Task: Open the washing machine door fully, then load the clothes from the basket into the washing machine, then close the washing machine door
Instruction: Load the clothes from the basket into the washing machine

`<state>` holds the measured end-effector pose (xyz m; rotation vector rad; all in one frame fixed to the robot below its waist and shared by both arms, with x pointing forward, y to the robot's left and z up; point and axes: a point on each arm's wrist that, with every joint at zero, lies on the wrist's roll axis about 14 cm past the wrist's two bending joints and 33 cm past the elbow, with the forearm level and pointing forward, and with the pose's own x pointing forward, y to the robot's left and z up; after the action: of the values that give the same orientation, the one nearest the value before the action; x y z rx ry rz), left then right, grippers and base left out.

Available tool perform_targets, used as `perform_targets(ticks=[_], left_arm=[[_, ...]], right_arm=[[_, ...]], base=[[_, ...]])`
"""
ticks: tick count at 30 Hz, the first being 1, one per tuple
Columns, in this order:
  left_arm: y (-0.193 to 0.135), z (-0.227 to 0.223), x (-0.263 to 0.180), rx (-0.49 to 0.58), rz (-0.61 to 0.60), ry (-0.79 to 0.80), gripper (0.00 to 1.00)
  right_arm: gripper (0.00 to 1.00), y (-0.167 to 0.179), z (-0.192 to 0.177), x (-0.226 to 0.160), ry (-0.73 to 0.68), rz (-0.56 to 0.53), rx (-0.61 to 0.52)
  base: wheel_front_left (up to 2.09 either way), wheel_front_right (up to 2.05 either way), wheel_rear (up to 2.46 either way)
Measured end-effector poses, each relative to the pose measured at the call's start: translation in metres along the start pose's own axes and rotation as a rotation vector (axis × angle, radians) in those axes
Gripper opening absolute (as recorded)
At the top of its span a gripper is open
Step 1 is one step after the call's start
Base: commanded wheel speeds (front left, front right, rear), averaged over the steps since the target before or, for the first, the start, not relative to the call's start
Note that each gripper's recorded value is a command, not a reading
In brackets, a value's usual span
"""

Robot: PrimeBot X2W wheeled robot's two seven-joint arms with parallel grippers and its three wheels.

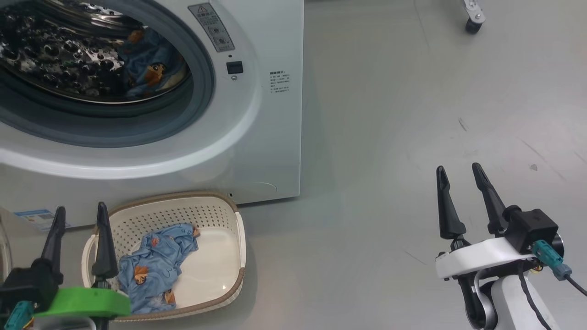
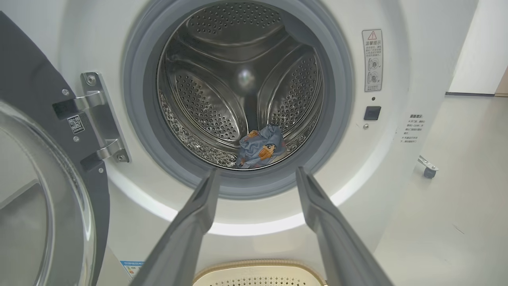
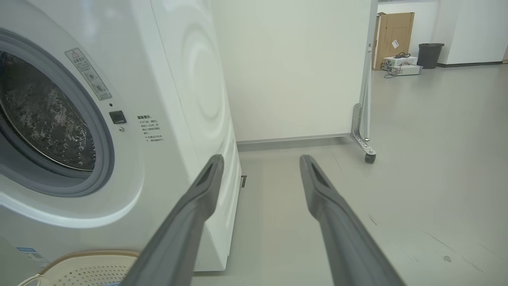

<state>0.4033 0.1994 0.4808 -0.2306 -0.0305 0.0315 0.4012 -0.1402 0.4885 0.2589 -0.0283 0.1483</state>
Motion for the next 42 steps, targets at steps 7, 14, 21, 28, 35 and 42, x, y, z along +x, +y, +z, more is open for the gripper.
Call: perform_targets(ticks=[7,14,21,28,35,42], left_arm=[[0.002,0.008,-0.023,0.01,0.002,-0.013,1.0],[0.001,0.011,-0.037,0.013,-0.004,-0.017,1.0],[-0.007,0.008,-0.043,0.005,-0.025,-0.006,1.0],[-0.006,0.013,-0.043,0.011,-0.015,-0.02,1.0],[-0.005,0.017,-0.042,0.014,-0.001,-0.034,1.0],[-0.008,0.017,-0.043,0.001,-0.002,-0.035,1.0]], right_arm=[[1.0,0.003,0.006,-0.015,-0.013,-0.001,-0.009],[1.0,0.006,0.019,-0.02,-0.048,0.006,-0.031],[1.0,0.003,0.021,-0.026,-0.053,-0.003,-0.04],[1.0,0.002,0.02,-0.025,-0.052,-0.005,-0.043],[1.0,0.003,0.016,-0.026,-0.041,-0.004,-0.041],[1.0,0.004,0.018,-0.026,-0.046,0.0,-0.041]], base=[[0.0,0.0,0.0],[0.0,0.0,0.0],[0.0,0.0,0.0],[0.0,0.0,0.0],[0.0,0.0,0.0],[0.0,0.0,0.0]])
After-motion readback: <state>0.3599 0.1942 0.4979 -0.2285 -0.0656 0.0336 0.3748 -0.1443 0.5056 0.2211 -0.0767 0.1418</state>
